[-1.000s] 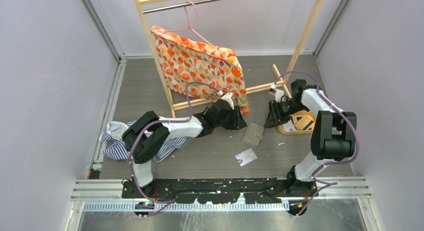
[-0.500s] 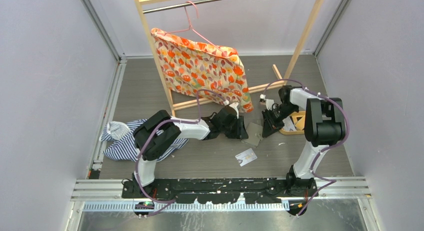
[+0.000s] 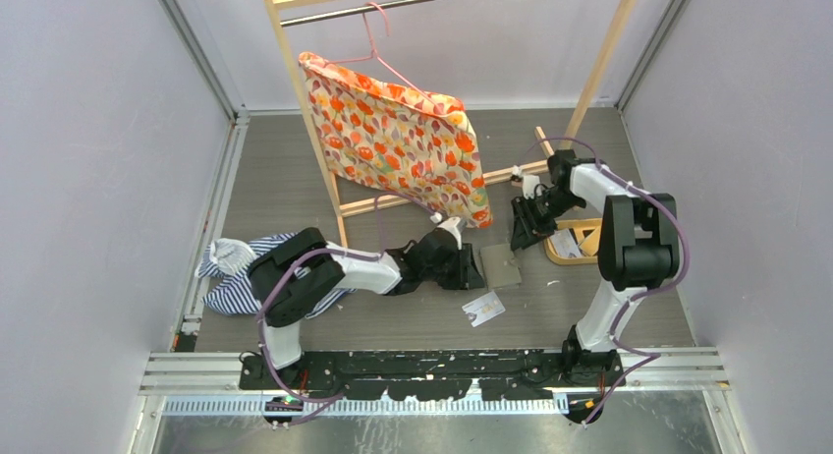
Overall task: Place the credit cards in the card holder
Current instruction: Close the card holder at the center of the board.
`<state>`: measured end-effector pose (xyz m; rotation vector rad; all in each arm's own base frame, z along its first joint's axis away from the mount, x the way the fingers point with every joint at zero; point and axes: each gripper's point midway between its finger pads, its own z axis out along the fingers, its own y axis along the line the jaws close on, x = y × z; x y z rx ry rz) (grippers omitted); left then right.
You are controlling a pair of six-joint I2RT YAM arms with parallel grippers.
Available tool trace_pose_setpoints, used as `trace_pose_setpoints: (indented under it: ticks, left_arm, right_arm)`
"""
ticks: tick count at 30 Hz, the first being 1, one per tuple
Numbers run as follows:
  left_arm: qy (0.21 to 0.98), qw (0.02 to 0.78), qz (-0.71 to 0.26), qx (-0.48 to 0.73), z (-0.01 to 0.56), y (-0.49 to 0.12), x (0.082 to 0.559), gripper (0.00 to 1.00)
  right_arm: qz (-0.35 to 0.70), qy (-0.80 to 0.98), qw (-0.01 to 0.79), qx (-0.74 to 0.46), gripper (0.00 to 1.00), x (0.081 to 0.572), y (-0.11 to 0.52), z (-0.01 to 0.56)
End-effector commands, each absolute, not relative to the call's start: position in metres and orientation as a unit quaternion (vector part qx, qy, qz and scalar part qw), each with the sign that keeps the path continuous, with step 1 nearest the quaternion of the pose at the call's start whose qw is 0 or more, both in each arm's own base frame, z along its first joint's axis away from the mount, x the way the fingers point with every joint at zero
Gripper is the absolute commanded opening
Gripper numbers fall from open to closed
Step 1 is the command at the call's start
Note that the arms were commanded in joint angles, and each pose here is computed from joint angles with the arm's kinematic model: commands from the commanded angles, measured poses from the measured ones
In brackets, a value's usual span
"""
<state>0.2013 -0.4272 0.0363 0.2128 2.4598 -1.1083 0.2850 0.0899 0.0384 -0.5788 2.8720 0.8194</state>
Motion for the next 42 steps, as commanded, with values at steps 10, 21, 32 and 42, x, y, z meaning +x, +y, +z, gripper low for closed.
trace_pose_setpoints:
  ticks: [10,21,32,42]
  left_arm:
    - [0.807,0.329,-0.486,0.057,0.121,-0.434,0.245,0.47]
    - [0.814,0.286,-0.506,0.003,0.093,-0.457,0.248,0.34]
    - [0.843,0.272,-0.463,0.017,0.067,-0.459,0.245,0.27]
    - [0.847,0.269,-0.458,0.019,0.061,-0.461,0.243,0.27]
  right_arm:
    - [0.335,0.928,0.081,-0.142,0.45,0.26,0.093,0.072]
    - [0.239,0.954,0.068,-0.169,0.44,0.259,0.101,0.051]
    - [0.166,0.962,0.074,-0.205,0.32,0.259,0.095,0.042]
    - [0.176,0.957,0.087,-0.215,0.17,0.256,0.1,0.053]
